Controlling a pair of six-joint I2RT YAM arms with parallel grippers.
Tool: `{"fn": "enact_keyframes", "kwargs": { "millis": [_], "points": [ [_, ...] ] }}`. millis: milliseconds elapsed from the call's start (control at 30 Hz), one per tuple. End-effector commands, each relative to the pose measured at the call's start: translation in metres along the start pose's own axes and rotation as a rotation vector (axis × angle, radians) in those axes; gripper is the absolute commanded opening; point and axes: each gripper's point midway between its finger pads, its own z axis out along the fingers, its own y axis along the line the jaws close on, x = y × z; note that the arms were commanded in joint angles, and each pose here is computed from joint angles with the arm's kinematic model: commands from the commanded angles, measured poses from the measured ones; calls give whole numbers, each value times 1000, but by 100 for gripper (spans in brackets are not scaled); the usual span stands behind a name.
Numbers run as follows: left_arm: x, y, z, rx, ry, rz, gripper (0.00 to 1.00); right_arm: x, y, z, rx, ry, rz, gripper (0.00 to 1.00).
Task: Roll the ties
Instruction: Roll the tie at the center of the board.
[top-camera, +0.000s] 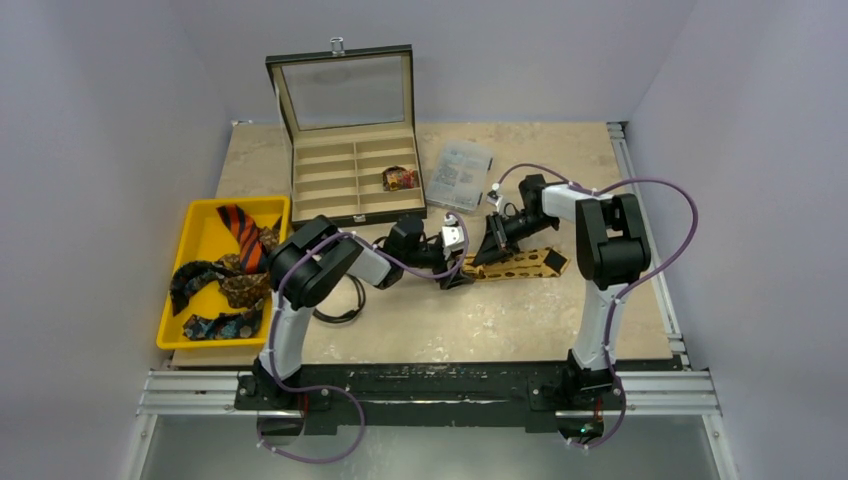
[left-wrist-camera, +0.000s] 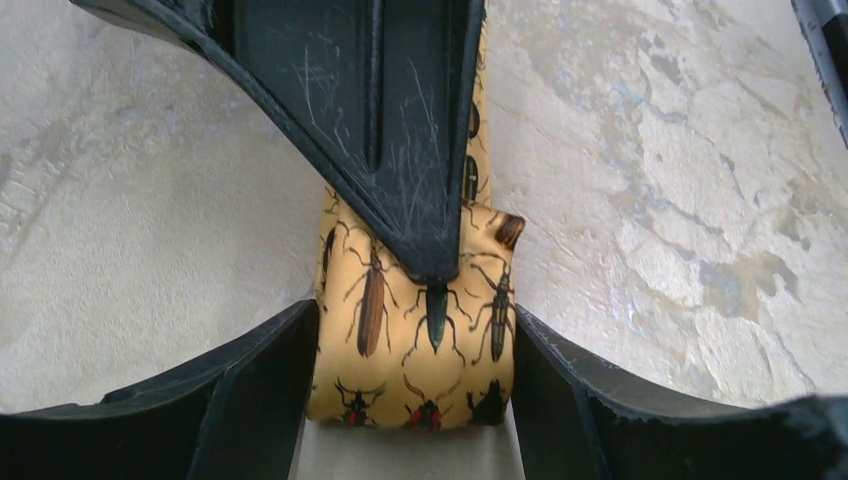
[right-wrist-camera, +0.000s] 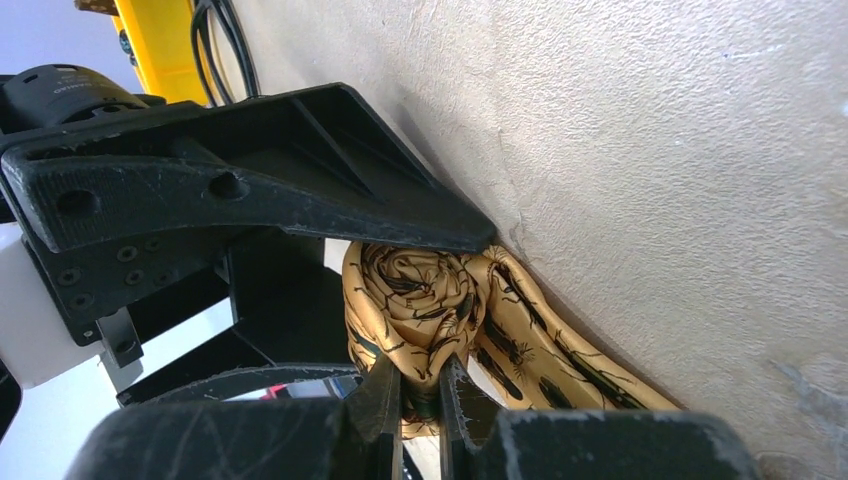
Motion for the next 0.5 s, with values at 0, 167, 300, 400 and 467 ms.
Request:
{"fn": "enact_keyframes", "kwargs": {
  "millis": [0,167,300,400,467],
  "points": [
    [-16,-4,14,43,-94,-41,65,11,-87,0,373,64,-98,0],
    [-4,-9,18,2,-49,-9,37,3,-85,6,333,54,-110,0],
    [18,-7,-9,-102,97,13,24,-18,-64,11,254,4,-147,2],
    [45,-6,-37,-182,282,-27,19,-38,-39,10,179,-46,-165,25],
    [61,-6,-51,-208,380,-41,20,-50,-20,5,120,-75,-175,39]
  ]
}}
